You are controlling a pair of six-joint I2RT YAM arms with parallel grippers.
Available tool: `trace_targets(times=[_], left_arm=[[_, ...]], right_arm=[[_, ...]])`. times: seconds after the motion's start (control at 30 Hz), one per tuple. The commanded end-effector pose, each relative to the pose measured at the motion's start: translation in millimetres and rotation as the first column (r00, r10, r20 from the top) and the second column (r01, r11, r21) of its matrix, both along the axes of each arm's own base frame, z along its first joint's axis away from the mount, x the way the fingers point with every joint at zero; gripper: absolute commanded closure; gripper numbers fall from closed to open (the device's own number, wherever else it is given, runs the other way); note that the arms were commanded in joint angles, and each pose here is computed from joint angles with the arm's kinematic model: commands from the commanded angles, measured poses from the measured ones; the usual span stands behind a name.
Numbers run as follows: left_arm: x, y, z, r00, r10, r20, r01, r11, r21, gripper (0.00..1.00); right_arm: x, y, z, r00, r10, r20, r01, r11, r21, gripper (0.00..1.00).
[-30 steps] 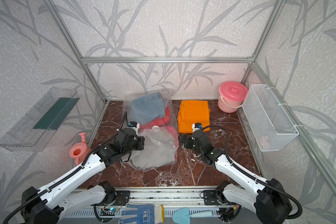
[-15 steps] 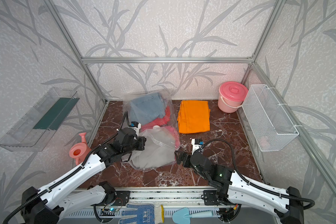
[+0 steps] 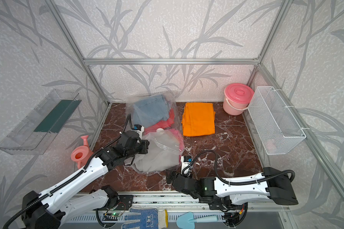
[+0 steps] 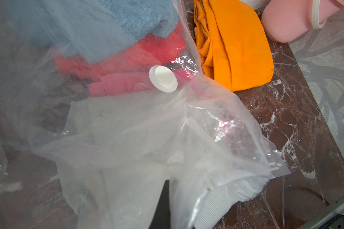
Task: Take the trousers out of the vacuum bag
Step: Take out the trousers from the vacuum bag.
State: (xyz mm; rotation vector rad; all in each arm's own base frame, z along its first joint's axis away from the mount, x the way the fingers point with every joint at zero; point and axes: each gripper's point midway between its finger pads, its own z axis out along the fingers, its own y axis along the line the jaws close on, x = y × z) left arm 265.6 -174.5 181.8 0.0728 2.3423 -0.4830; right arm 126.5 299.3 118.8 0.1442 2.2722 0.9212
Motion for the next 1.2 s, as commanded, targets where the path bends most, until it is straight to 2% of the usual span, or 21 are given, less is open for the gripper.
trace_targets(times=[0.0,0.23,0.4,0.77,0.97,1.17], left_arm=[[2,3,14,0.999,0.016,0.029,-0.015,1.000,-0.014,1.00],[2,5,16,0.999,0.022,0.037,-0.021,1.000,-0.010,1.00],[2,8,15,0.999,0.035,0.040,-0.035,0.999,-0.003,1.00],[0,11,14,0.998,0.039,0.038,-0.040,0.999,0.007,1.00],[0,13,14,0.998,0.048,0.039,-0.048,0.999,0.013,1.00],[0,13,13,0.998,0.048,0.037,-0.048,0.999,0.016,1.00]], right_arm=[[3,24,12,0.999,-0.035,-0.007,0.035,0.993,0.112,0.10],[6,44,-4,0.999,-0.039,-0.012,0.040,0.990,0.132,0.10],[10,55,-20,0.997,-0.023,-0.067,0.033,0.988,0.148,0.10],[34,66,-40,0.995,-0.031,-0.100,0.048,0.984,0.172,0.11],[47,71,-41,0.995,-0.027,-0.093,0.044,0.982,0.185,0.11],[55,83,-15,1.000,0.004,-0.026,0.001,0.982,0.187,0.12]])
